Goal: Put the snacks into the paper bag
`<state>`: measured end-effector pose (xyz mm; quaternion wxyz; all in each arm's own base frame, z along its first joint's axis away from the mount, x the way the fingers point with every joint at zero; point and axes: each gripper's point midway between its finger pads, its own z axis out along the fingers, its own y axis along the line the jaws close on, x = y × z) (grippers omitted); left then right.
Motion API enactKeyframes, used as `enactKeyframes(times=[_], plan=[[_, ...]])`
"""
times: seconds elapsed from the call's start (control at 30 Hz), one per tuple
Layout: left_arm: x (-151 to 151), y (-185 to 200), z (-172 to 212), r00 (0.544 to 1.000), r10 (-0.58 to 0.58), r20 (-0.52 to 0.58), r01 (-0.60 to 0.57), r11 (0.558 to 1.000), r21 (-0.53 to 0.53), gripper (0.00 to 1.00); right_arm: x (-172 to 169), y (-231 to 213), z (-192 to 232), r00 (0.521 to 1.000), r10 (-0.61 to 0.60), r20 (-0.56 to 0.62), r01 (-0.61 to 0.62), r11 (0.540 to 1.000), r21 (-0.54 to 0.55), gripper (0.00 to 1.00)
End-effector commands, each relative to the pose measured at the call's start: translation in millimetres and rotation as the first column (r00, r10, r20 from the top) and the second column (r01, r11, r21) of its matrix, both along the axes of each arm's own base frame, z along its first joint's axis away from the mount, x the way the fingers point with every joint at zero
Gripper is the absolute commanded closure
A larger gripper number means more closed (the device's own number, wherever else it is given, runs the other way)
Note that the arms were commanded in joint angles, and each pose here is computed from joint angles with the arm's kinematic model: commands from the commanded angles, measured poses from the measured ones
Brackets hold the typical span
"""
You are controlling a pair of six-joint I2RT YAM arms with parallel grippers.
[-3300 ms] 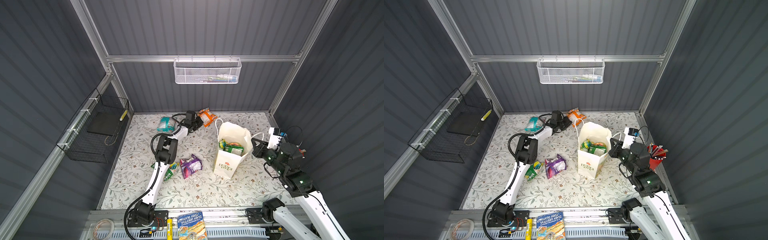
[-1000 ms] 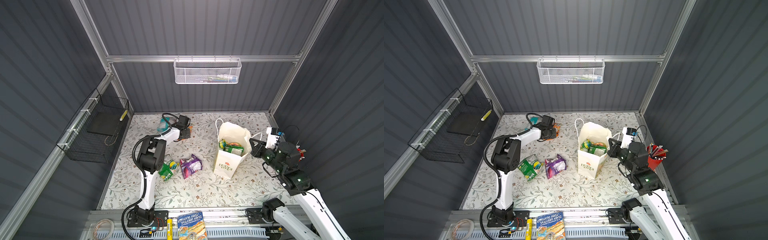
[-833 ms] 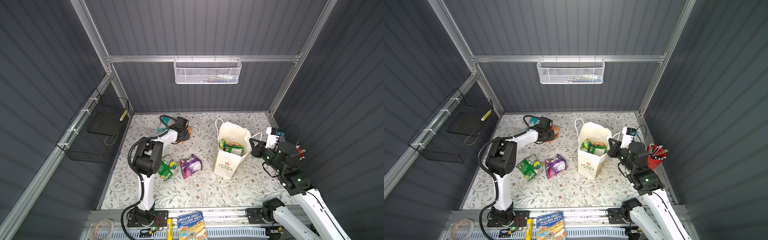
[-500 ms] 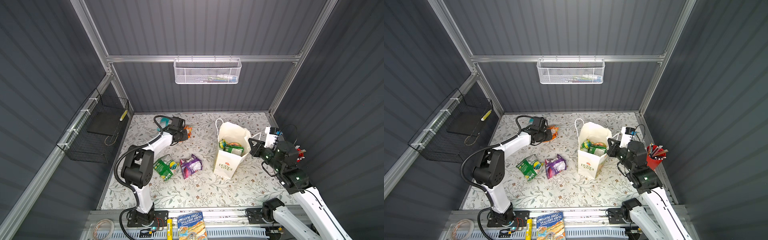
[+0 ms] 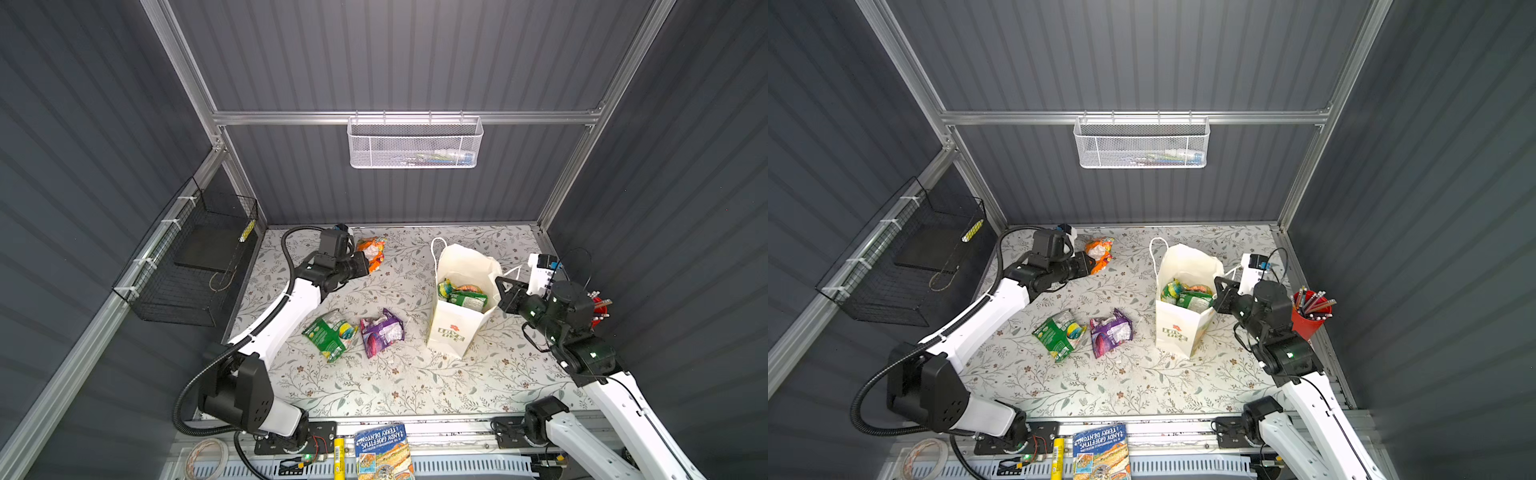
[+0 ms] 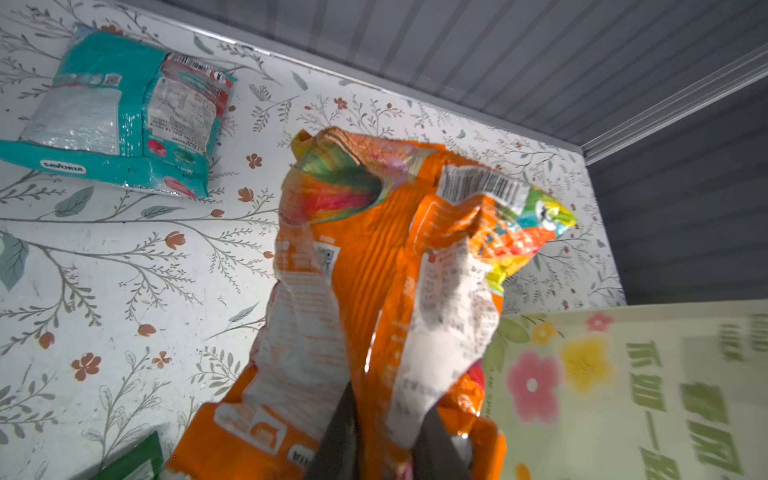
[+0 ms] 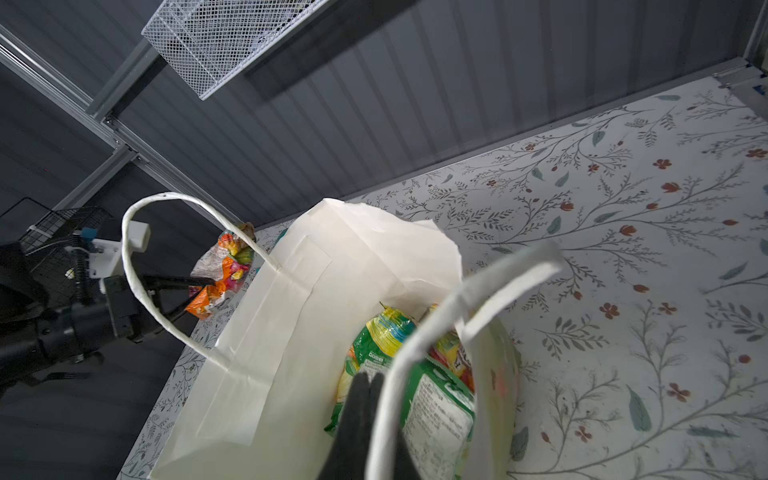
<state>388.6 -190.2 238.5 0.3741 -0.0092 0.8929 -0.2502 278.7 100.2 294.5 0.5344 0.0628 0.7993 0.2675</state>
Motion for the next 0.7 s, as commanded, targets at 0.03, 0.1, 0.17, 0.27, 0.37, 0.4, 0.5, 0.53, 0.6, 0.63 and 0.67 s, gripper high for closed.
enactKeyframes(times=[0.03, 0.1, 0.17, 0.27, 0.37, 0.4, 0.5, 0.53, 0.6, 0.63, 0.67], plan=[[-23.3, -1.2, 46.8, 0.997, -0.047, 0.054, 0.051, 0.996, -0.068, 0.78, -0.5, 2.0, -4.9, 1.000, 0.012, -0.013, -0.012, 1.000, 0.005, 1.00], [-31.3, -1.2, 65.3, 0.995, -0.062, 0.080, 0.069, 0.994, -0.086, 0.78, -0.9, 1.3, -4.4, 1.000, 0.009, -0.012, -0.009, 1.000, 0.005, 1.00], [-38.8, -1.4, 83.4, 0.992, -0.076, 0.104, 0.086, 0.991, -0.099, 0.78, -1.7, 1.8, -3.6, 1.000, 0.013, -0.009, -0.013, 1.000, 0.007, 1.00], [-47.8, -1.1, 110.7, 0.985, -0.087, 0.148, 0.104, 0.988, -0.112, 0.78, -1.5, 2.1, -3.8, 1.000, 0.015, -0.010, -0.014, 1.000, 0.007, 1.00], [-47.2, 0.9, 129.3, 0.979, -0.087, 0.183, 0.105, 0.990, -0.091, 0.76, -0.4, 2.5, -4.8, 1.000, 0.014, -0.014, -0.014, 1.000, 0.008, 1.00], [-43.8, 4.6, 120.3, 0.986, -0.070, 0.153, 0.080, 0.995, -0.062, 0.76, -0.6, 3.0, -5.0, 1.000, 0.017, -0.014, -0.017, 1.000, 0.008, 1.00], [-36.5, 7.2, 81.0, 0.996, -0.062, 0.066, 0.062, 0.998, 0.003, 0.58, -1.1, 2.1, -4.6, 1.000, 0.013, -0.012, -0.013, 1.000, 0.009, 1.00], [-34.1, 8.8, 68.6, 0.998, -0.051, 0.039, 0.050, 0.998, 0.028, 0.43, -1.0, 2.1, -4.4, 1.000, 0.013, -0.011, -0.013, 1.000, 0.007, 1.00], [-34.4, 13.1, 29.9, 0.999, -0.039, -0.034, 0.042, 0.994, 0.097, 0.17, -0.8, 3.0, -4.6, 1.000, 0.017, -0.012, -0.017, 1.000, 0.009, 1.00], [-31.8, 16.2, 16.1, 0.999, -0.023, -0.048, 0.029, 0.991, 0.128, 0.02, -0.5, 3.3, -4.9, 1.000, 0.019, -0.013, -0.019, 1.000, 0.010, 1.00], [-30.2, 18.6, 3.0, 0.998, -0.014, -0.069, 0.025, 0.988, 0.152, 0.00, -0.2, 3.4, -5.2, 1.000, 0.018, -0.015, -0.018, 1.000, 0.011, 1.00]])
